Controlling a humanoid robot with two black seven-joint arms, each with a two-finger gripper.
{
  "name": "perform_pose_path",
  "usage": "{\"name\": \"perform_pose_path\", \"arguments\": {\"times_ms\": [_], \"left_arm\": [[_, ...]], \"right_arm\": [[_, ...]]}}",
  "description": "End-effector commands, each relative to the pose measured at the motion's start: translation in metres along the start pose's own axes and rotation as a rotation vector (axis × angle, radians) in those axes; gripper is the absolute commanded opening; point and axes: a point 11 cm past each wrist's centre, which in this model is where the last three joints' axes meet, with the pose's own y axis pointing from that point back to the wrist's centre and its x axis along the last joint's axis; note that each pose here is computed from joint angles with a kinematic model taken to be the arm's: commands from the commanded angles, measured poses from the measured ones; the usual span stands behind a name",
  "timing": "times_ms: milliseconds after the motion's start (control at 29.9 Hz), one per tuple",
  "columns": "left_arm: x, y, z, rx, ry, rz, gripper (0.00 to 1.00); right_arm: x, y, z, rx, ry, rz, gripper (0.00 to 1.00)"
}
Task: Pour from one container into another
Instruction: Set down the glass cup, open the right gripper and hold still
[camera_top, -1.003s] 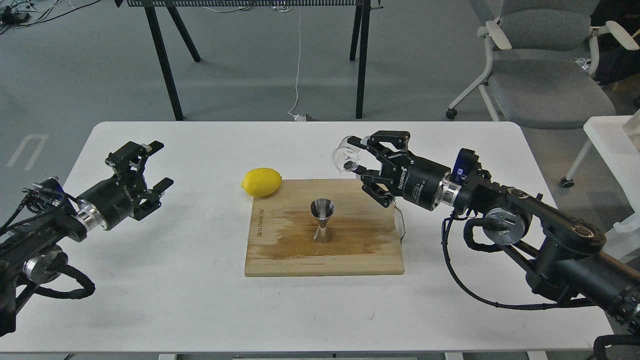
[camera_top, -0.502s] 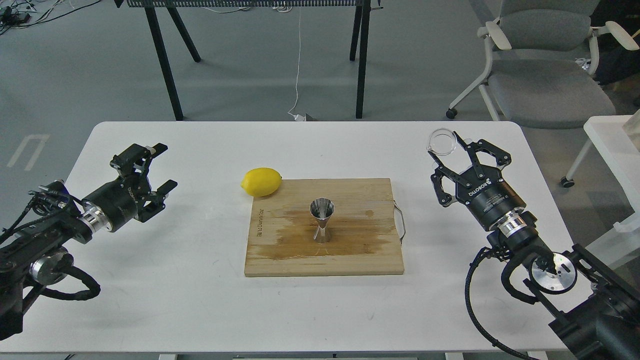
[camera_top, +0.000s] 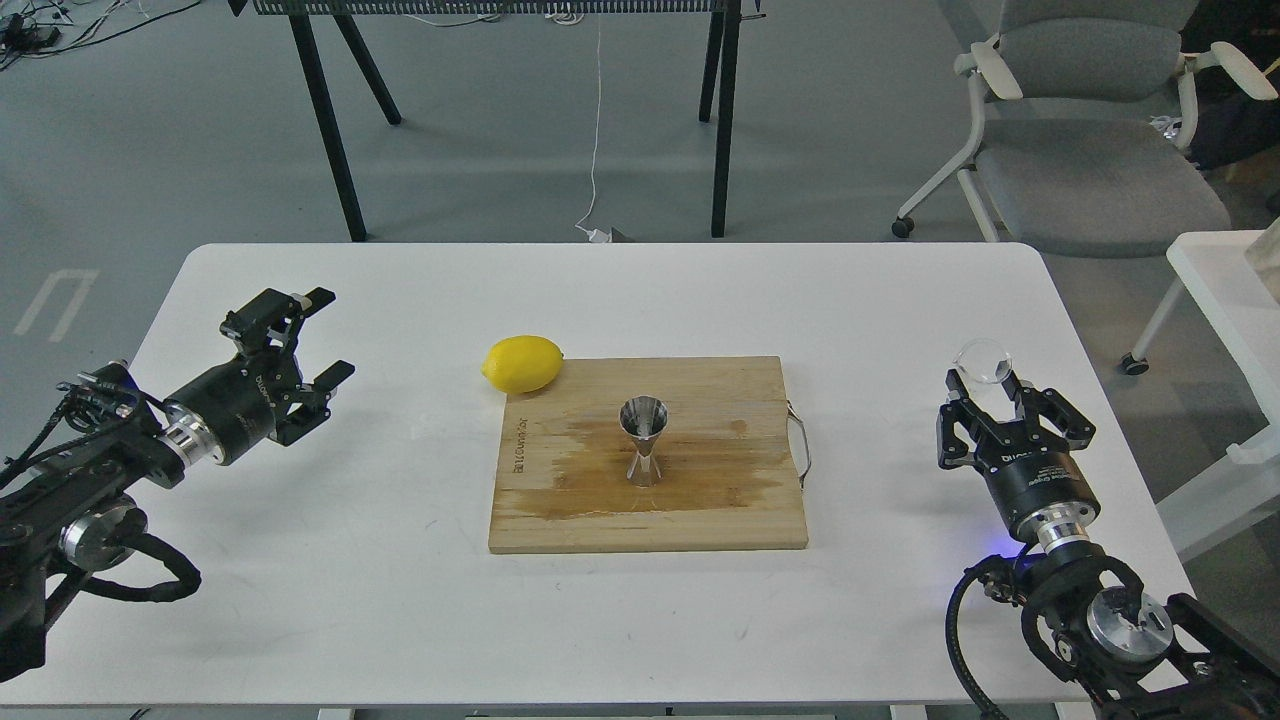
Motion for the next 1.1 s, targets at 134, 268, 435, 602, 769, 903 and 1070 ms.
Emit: {"name": "perform_pose_path", "arguments": {"times_ms": [134,268,435,602,769,903,1070], "left_arm": [[0.000,0.002,-0.003,0.008,0.002,0.002,1.00],[0.001,0.003,-0.003,0.008,0.001,0.003,1.00],[0.001,0.003,-0.003,0.008,0.002,0.004,1.00],[0.000,0.002,-0.002,0.005,0.002,0.002,1.00],[0.002,0.003,-0.002,0.006,-0.001,0.004,1.00],[0.001,0.003,-0.002,0.007,-0.001,0.004,1.00],[0.002,0.003,-0.002,0.006,-0.002,0.005,1.00]], "right_arm": [[0.017,0.001,0.011,0.042,-0.070,0.041,0.44],[0.030,0.004,0.011,0.060,-0.075,0.076,0.45],[0.037,0.006,0.008,0.068,-0.068,0.098,0.45],[0.038,0.006,0.007,0.072,-0.067,0.101,0.45],[0.039,0.006,0.006,0.074,-0.066,0.103,0.47],[0.043,0.008,0.005,0.078,-0.062,0.114,0.48],[0.043,0.008,0.005,0.077,-0.062,0.114,0.51]]}}
